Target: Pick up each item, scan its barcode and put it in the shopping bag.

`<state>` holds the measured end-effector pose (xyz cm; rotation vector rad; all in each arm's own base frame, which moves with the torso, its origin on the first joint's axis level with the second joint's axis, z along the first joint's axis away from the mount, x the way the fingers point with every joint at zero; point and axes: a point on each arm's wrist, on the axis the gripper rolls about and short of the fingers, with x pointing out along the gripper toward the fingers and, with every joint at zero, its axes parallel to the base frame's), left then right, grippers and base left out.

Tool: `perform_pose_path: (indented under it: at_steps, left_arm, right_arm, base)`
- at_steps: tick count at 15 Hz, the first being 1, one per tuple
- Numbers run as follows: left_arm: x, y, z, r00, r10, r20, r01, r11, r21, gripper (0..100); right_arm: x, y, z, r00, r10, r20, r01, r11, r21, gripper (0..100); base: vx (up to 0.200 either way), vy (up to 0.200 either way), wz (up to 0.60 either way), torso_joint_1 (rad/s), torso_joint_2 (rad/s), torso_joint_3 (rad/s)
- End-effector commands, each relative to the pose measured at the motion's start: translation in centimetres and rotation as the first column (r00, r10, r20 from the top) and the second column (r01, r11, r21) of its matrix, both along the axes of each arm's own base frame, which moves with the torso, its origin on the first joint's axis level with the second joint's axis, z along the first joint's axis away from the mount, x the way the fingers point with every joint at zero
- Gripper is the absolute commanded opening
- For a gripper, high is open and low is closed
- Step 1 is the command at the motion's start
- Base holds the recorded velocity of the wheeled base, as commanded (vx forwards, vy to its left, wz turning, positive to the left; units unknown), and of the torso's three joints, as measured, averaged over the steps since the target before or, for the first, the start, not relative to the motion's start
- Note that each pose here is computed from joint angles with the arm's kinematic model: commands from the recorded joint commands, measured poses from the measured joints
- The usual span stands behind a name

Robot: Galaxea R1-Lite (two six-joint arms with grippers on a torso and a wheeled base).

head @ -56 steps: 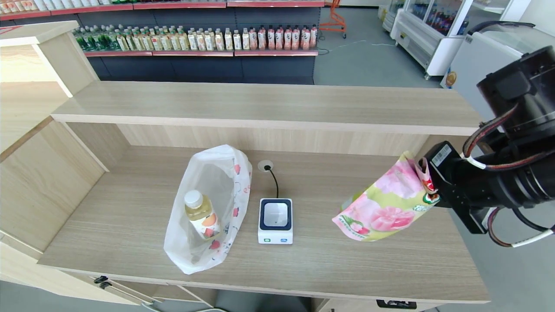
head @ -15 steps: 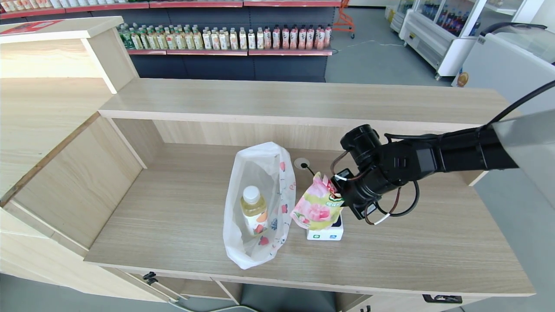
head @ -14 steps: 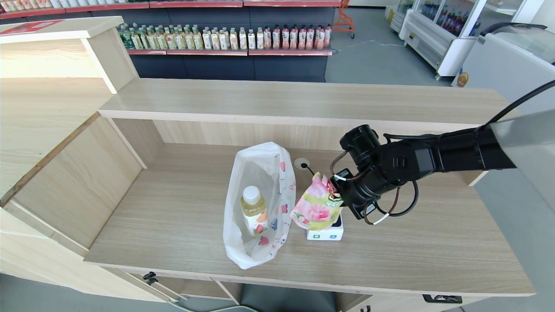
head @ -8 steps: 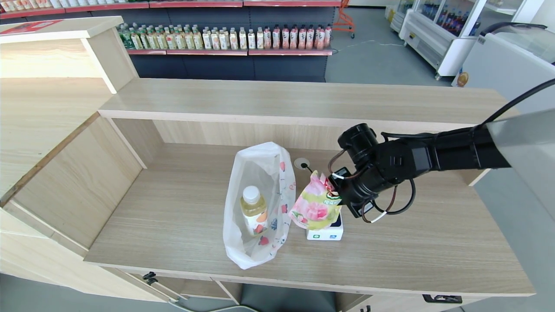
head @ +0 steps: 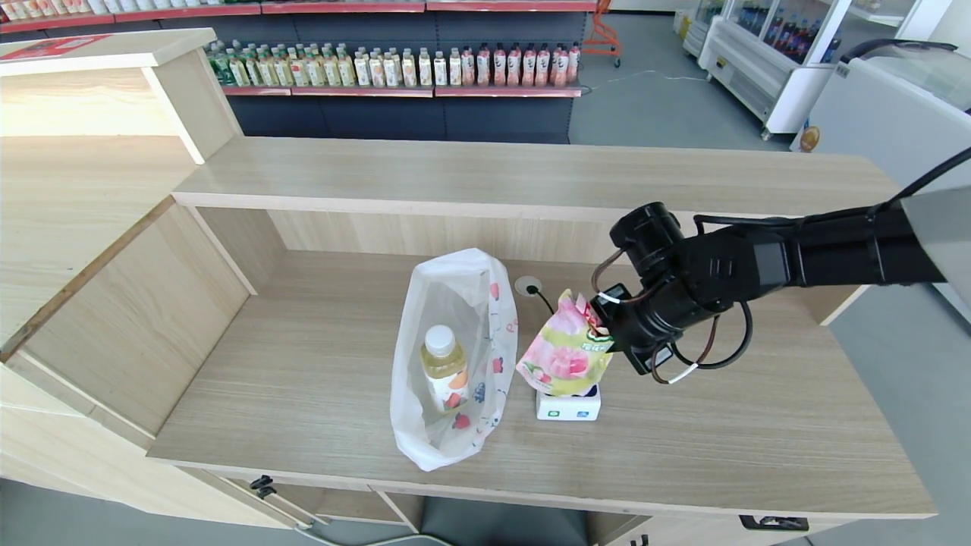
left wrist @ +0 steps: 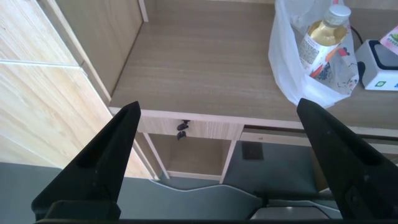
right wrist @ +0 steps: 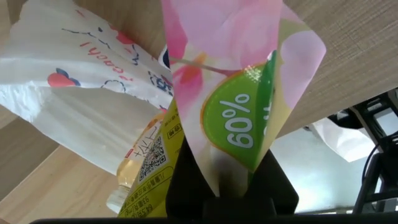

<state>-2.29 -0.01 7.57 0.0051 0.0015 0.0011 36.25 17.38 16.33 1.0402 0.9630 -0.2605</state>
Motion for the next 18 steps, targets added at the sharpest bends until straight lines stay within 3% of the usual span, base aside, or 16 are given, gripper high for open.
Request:
perform_pose_path:
  at_steps: [1, 5, 6, 8, 9, 12, 16, 18]
  left_arm:
    - [0.0, 0.0, 0.0, 1.000, 0.000, 0.000, 0.000, 1.000, -0.001, 100]
    - [0.0, 0.0, 0.0, 1.000, 0.000, 0.000, 0.000, 1.000, -0.002, 100]
    - [0.0, 0.0, 0.0, 1.000, 0.000, 0.000, 0.000, 1.000, -0.002, 100]
    - [0.0, 0.0, 0.0, 1.000, 0.000, 0.000, 0.000, 1.000, -0.004, 100]
    - [0.0, 0.0, 0.0, 1.000, 0.000, 0.000, 0.000, 1.000, -0.002, 100]
    - [0.0, 0.0, 0.0, 1.000, 0.000, 0.000, 0.000, 1.000, -0.002, 100]
    - [0.0, 0.0, 0.0, 1.000, 0.000, 0.000, 0.000, 1.000, -0.001, 100]
    - [0.0, 0.0, 0.0, 1.000, 0.000, 0.000, 0.000, 1.000, -0.002, 100]
  right_arm:
    - [0.3, -2.3, 1.3, 0.999, -0.028, 0.035, 0.028, 1.000, -0.005, 0]
    - [-0.4, -4.9, 4.8, 0.989, -0.064, 0.133, 0.062, 0.998, 0.020, 0]
    - [-2.4, -5.5, 8.7, 0.961, -0.050, 0.272, 0.037, 0.998, 0.054, 0]
    - [-4.8, -5.1, 9.8, 0.932, 0.112, 0.345, -0.087, 0.993, -0.085, 0]
    - [-6.3, -5.1, 9.9, 0.905, 0.212, 0.368, -0.139, 0.967, -0.215, 0]
    - [-7.8, -5.4, 7.9, 0.842, 0.413, 0.347, -0.233, 0.859, -0.457, 0]
    - [-8.3, -5.7, 6.0, 0.745, 0.567, 0.352, -0.272, 0.740, -0.615, 0]
    - [-8.1, -5.7, 5.3, 0.674, 0.630, 0.385, -0.271, 0.696, -0.665, 0]
  base:
    - [0.000, 0.000, 0.00, 0.000, 0.00, 0.000]
    - [0.000, 0.000, 0.00, 0.000, 0.00, 0.000]
    - [0.000, 0.000, 0.00, 0.000, 0.00, 0.000]
    - [0.000, 0.000, 0.00, 0.000, 0.00, 0.000]
    - [0.000, 0.000, 0.00, 0.000, 0.00, 0.000]
    - [0.000, 0.133, 0.00, 0.005, 0.00, 0.002]
    - [0.000, 0.200, 0.00, -0.003, 0.00, 0.004]
    - [0.000, 0.000, 0.00, 0.000, 0.00, 0.000]
